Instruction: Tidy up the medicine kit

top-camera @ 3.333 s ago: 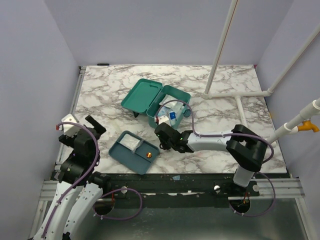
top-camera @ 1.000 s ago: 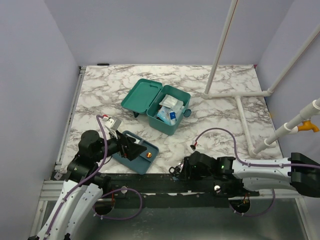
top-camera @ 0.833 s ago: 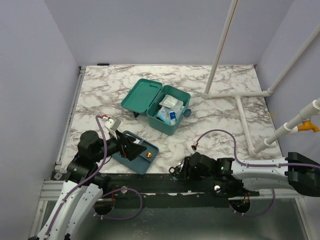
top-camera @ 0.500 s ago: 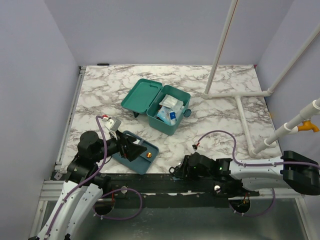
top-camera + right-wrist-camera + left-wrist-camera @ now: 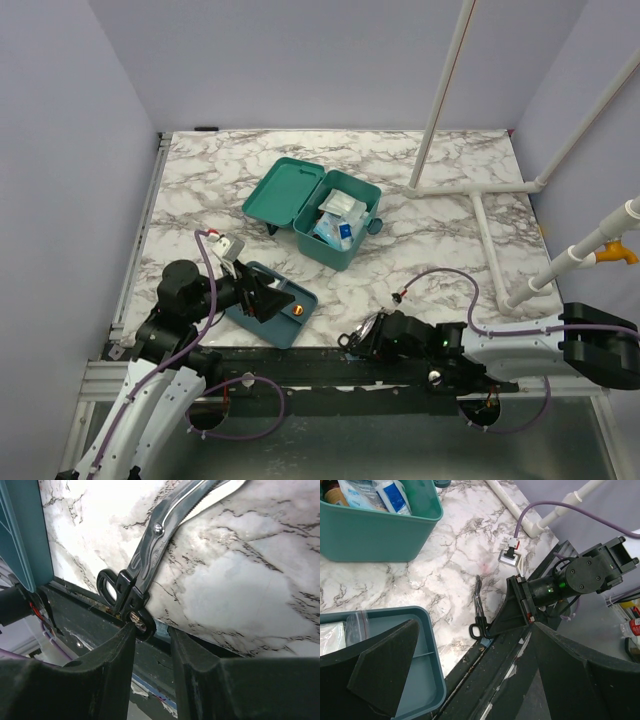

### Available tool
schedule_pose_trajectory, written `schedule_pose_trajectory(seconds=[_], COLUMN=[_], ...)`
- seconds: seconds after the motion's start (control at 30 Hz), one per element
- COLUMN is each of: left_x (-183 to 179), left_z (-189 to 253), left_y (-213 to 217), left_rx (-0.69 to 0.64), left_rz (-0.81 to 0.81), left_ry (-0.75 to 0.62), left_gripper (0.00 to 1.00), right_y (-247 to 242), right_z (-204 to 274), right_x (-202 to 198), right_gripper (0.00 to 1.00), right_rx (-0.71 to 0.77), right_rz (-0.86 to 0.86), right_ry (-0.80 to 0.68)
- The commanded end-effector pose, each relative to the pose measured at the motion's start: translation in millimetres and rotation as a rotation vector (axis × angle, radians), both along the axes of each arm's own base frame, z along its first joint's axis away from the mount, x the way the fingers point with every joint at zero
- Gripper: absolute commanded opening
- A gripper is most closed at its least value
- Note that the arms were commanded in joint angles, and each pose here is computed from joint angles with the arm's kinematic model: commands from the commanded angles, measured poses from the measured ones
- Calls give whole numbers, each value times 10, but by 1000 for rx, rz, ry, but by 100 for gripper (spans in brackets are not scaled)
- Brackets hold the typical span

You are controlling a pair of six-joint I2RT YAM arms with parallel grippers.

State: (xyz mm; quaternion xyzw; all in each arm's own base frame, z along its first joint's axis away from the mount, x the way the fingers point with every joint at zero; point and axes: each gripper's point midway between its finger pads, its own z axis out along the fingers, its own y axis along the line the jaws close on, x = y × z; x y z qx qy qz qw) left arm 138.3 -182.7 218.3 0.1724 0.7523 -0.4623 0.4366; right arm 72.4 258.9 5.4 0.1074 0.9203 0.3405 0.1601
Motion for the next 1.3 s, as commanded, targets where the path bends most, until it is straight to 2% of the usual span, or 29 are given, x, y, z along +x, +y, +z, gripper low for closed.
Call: schedule_pose_trajectory(seconds=[0.0,0.43,0.83,1.13,1.27], left_x=[-19,7,13,9,71], left_z=[3,-26,-20,57,70], left_y=[-35,-29,-19,-13,44], left_rx=[-2,6,8,-1,0], left_rz=[-33,-21,-12,-3,64], left_ry=[-15,2,-2,-2,19], left_gripper=[99,99,99,99,99], right_y=[-105,-117,-65,-18,-11], right_z=[-38,-20,148,346,469], right_x=[215,331,390,427,448], right_gripper=[34,24,1,1,1], right_rx=[-8,19,58,34,2], right_rz=[-109,-164,-152,-83,-35], right_ry=[-77,-122,-180,-261,-313])
